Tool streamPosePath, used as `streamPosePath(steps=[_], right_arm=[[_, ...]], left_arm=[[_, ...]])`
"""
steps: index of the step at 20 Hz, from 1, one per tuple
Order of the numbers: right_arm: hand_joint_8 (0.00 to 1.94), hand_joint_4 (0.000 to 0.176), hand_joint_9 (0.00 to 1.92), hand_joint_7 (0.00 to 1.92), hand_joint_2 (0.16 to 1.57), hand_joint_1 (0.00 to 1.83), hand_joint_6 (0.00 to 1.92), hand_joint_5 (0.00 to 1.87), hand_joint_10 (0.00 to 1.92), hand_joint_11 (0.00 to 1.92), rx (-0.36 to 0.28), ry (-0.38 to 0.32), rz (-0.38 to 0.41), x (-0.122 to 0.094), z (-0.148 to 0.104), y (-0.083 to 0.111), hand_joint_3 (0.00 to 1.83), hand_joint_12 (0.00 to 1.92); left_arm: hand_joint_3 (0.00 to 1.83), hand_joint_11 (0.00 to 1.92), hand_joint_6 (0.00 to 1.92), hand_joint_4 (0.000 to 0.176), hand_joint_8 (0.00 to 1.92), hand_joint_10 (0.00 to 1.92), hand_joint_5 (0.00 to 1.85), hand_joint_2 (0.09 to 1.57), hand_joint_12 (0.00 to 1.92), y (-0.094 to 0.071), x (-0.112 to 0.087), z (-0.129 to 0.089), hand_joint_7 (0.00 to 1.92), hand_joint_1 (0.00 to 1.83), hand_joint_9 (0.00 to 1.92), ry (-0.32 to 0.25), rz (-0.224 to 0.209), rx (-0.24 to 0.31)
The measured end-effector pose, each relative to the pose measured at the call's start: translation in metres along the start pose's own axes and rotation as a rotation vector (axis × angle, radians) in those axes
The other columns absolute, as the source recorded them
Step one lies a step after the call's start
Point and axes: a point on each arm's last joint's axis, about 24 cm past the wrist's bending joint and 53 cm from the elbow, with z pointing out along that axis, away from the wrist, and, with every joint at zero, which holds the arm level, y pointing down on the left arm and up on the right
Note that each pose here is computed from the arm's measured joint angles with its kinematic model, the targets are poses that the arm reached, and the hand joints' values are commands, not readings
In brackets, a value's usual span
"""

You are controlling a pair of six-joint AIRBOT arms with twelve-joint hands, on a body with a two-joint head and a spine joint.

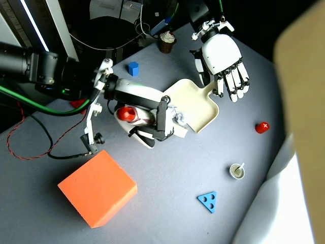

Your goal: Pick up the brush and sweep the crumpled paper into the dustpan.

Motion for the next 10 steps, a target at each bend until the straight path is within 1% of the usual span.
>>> streamPosePath(steps=[1, 2, 3, 4, 5, 6, 7, 8, 9, 10], right_arm=[[1.94, 0.078, 1.24, 1.05, 1.24, 1.47, 1.92, 0.92, 1.92, 1.36, 0.007, 0.019, -0.007, -0.001, 0.002, -0.001, 0.00, 1.92], [1.94, 0.082, 1.23, 1.03, 1.23, 1.47, 1.92, 0.92, 1.92, 1.35, 0.017, 0.037, -0.019, -0.005, 0.005, -0.002, 0.00, 1.92], [1.94, 0.085, 1.24, 1.05, 1.22, 1.48, 1.92, 0.92, 1.92, 1.36, 0.022, 0.050, -0.035, -0.009, 0.007, -0.001, 0.00, 1.92], [1.94, 0.080, 1.25, 1.06, 1.22, 1.47, 1.92, 0.93, 1.92, 1.36, 0.019, 0.066, -0.036, -0.014, 0.009, 0.002, 0.00, 1.92], [1.94, 0.077, 1.26, 1.06, 1.22, 1.47, 1.92, 0.93, 1.92, 1.37, 0.012, 0.085, -0.030, -0.017, 0.011, 0.005, 0.00, 1.92], [1.94, 0.043, 1.26, 1.05, 1.23, 1.47, 1.92, 0.93, 1.92, 1.37, -0.001, 0.116, -0.032, -0.021, 0.014, 0.010, 0.00, 1.92], [1.94, 0.035, 1.26, 1.05, 1.24, 1.47, 1.92, 0.93, 1.92, 1.37, -0.007, 0.134, -0.032, -0.024, 0.016, 0.012, 0.00, 1.92], [1.94, 0.034, 1.27, 1.06, 1.23, 1.47, 1.92, 0.91, 1.92, 1.37, -0.015, 0.156, -0.033, -0.026, 0.018, 0.013, 0.00, 1.92], [1.94, 0.034, 1.27, 1.06, 1.23, 1.47, 1.92, 0.91, 1.92, 1.37, -0.018, 0.178, -0.026, -0.026, 0.019, 0.011, 0.00, 1.92], [1.94, 0.033, 1.26, 1.06, 1.23, 1.46, 1.92, 0.91, 1.92, 1.37, -0.016, 0.188, -0.040, -0.025, 0.020, 0.009, 0.00, 1.92]], left_arm=[[0.00, 0.00, 1.27, 0.093, 0.00, 0.00, 0.80, 1.21, 0.72, 0.000, 0.000, 0.000, 0.35, 0.97, 0.29, 0.000, 0.000, 0.000], [0.00, 0.00, 1.27, 0.082, 0.00, 0.00, 0.80, 1.21, 0.67, 0.000, 0.000, 0.000, 0.34, 0.98, 0.28, 0.000, 0.000, 0.000], [0.00, 0.00, 1.29, 0.088, 0.00, 0.00, 0.78, 1.22, 0.66, 0.000, 0.000, 0.000, 0.33, 0.96, 0.27, 0.000, 0.000, 0.000], [0.00, 0.00, 1.30, 0.107, 0.00, 0.00, 0.77, 1.22, 0.68, 0.000, 0.000, 0.000, 0.33, 0.95, 0.27, 0.000, 0.000, 0.000], [0.00, 0.00, 1.32, 0.108, 0.00, 0.00, 0.76, 1.23, 0.68, 0.000, 0.000, 0.000, 0.33, 0.95, 0.27, 0.000, 0.000, 0.000], [0.00, 0.00, 1.31, 0.109, 0.00, 0.00, 0.77, 1.22, 0.70, 0.000, -0.001, 0.000, 0.34, 0.95, 0.28, -0.002, -0.003, 0.000], [0.00, 0.00, 1.31, 0.109, 0.00, 0.00, 0.77, 1.22, 0.71, 0.000, -0.001, 0.000, 0.34, 0.95, 0.28, -0.004, -0.001, 0.000], [0.00, 0.00, 1.31, 0.098, 0.00, 0.00, 0.76, 1.23, 0.71, 0.000, -0.001, 0.000, 0.34, 0.95, 0.28, -0.004, -0.001, -0.001], [0.00, 0.00, 1.30, 0.132, 0.00, 0.00, 0.77, 1.22, 0.76, 0.000, -0.001, 0.000, 0.35, 0.94, 0.29, -0.003, -0.002, -0.001], [0.00, 0.00, 1.28, 0.114, 0.00, 0.00, 0.79, 1.22, 0.74, 0.000, -0.001, 0.000, 0.35, 0.96, 0.29, -0.002, -0.003, -0.002]])
